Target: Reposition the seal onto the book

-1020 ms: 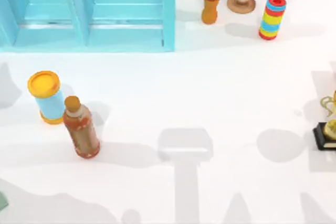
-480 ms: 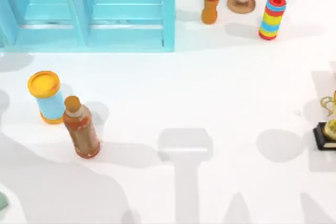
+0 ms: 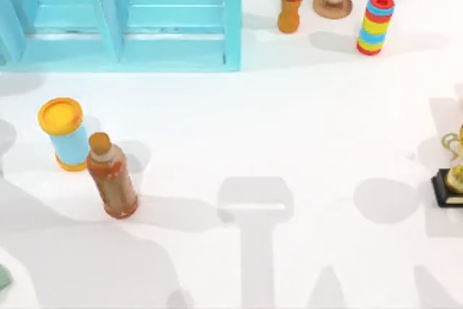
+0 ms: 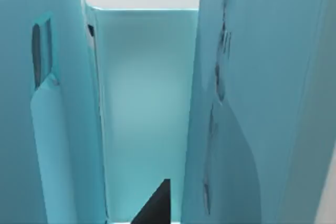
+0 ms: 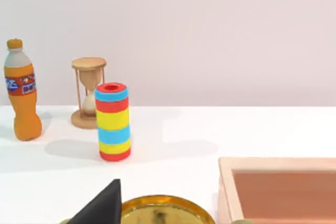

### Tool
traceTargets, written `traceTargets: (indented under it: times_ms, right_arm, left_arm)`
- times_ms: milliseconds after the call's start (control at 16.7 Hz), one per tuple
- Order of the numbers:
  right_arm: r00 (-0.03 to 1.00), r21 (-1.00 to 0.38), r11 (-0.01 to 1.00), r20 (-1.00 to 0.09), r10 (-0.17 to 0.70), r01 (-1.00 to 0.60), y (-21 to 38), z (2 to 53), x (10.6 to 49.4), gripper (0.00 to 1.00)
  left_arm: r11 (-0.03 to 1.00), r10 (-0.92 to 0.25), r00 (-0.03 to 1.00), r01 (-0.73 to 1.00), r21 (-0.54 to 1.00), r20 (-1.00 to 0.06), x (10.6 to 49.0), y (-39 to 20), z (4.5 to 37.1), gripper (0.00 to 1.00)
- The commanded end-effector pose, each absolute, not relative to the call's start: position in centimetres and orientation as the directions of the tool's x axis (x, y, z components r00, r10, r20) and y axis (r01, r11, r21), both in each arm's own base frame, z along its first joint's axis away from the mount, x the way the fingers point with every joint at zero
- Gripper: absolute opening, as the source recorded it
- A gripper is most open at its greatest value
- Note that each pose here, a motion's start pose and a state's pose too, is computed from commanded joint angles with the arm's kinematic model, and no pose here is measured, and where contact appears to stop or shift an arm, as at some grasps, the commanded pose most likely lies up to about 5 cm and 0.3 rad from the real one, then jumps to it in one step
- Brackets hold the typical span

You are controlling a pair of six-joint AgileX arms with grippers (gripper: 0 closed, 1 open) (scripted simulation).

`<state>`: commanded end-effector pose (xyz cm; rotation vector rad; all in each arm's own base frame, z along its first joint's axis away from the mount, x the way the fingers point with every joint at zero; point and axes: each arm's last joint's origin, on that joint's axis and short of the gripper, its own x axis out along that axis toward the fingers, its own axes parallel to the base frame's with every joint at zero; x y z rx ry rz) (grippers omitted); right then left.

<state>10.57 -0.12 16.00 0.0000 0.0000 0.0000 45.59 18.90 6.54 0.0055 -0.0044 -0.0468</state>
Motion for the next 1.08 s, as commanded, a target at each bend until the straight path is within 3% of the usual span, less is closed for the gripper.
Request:
traceTargets:
  times_ms: [600,1080]
  right_arm:
    - [1.0,0.0,1.0,0.0,0.0,0.0,-0.12,16.0,10.57,1.0]
    - [1.0,0.0,1.0,0.0,0.0,0.0,-0.12,16.0,10.57,1.0]
  left_arm:
    - [0.999,-0.047,0.999,0.047,0.006,0.004,45.59,18.9,6.54,0.02]
    - [0.999,-0.047,0.999,0.047,0.006,0.004,45.59,18.9,6.54,0.0]
